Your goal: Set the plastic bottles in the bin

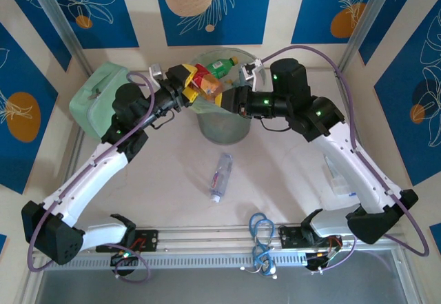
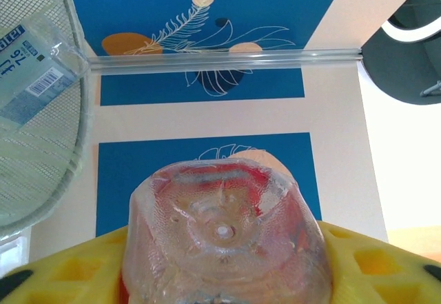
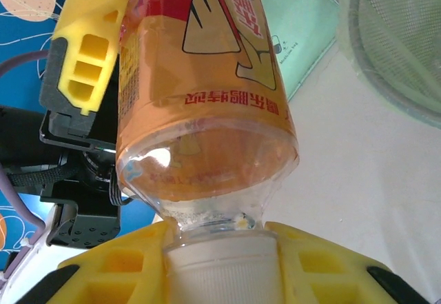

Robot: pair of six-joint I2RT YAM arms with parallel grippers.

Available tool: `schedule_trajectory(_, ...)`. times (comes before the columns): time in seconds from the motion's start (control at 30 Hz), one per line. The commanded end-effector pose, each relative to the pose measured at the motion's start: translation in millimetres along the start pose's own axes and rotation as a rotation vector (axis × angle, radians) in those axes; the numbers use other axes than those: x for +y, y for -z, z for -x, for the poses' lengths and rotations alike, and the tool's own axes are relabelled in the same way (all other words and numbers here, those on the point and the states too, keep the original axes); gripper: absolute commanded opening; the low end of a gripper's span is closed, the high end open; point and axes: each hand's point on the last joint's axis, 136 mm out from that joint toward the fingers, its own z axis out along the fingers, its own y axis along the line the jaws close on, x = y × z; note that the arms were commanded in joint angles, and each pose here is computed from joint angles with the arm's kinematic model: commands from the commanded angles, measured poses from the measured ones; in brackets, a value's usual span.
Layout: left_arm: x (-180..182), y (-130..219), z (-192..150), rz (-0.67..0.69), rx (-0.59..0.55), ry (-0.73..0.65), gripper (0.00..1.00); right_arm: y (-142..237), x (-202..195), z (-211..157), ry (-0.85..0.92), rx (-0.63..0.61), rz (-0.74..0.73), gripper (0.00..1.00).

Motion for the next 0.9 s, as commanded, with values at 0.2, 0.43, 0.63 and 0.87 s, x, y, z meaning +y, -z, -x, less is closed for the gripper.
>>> schedule_trajectory(0.2, 6, 39, 29, 0.243, -0.070, -0.278, 1.00, 1, -26, 44, -0.034, -0.047, -0.097, 0.24)
schedule_trajectory(0.43, 3, 91, 52, 0.377, -0.179, -0.451, 1.00, -13, -66, 61, -0.066, 0.066, -0.160, 0.21)
schedule_trajectory(0.63, 17, 105, 49, 0.459, -0.159, -0.517, 0.97, -27, -80, 63, -0.069, 0.116, -0.187, 0.22)
schedule_trajectory(0.87, 28, 99, 48, 0.472, -0.117, -0.517, 0.91, -40, -94, 53, -0.080, 0.168, -0.209, 0.38)
